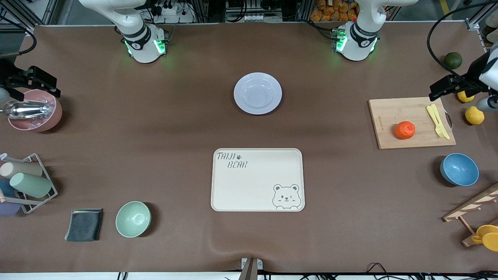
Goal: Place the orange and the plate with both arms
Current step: 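Reach the left gripper down toward the orange on the cutting board, then grasp the orange with the left gripper while the right gripper moves out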
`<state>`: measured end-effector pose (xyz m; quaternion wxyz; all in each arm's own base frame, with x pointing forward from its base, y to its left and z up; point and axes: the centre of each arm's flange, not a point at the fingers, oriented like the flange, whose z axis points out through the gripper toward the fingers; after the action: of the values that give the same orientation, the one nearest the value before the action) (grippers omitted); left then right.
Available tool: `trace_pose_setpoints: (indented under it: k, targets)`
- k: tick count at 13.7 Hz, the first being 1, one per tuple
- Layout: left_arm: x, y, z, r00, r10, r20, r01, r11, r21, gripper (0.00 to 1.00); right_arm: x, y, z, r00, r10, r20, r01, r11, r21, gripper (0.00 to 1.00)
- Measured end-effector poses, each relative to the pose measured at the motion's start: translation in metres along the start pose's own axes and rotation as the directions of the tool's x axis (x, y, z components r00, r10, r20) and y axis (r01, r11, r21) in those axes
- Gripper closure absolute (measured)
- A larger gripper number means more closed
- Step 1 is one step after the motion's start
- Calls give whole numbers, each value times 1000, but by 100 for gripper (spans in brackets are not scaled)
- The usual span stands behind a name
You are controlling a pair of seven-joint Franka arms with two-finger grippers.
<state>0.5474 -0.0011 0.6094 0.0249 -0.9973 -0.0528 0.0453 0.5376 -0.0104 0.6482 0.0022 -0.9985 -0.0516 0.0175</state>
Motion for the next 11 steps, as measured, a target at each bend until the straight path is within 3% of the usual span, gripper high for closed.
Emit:
trace_pose_setpoints:
  k: [5,11]
  targets:
    - [17,-46,110,997,-78,-26,78,997,-13,0,-3,0,3,1000,1,27,-1,1000,3,0]
    - [-8,-76,251,993,-115,-15,116,993,0,0,0,-10,7,999,-18,42,18,1000,4,0]
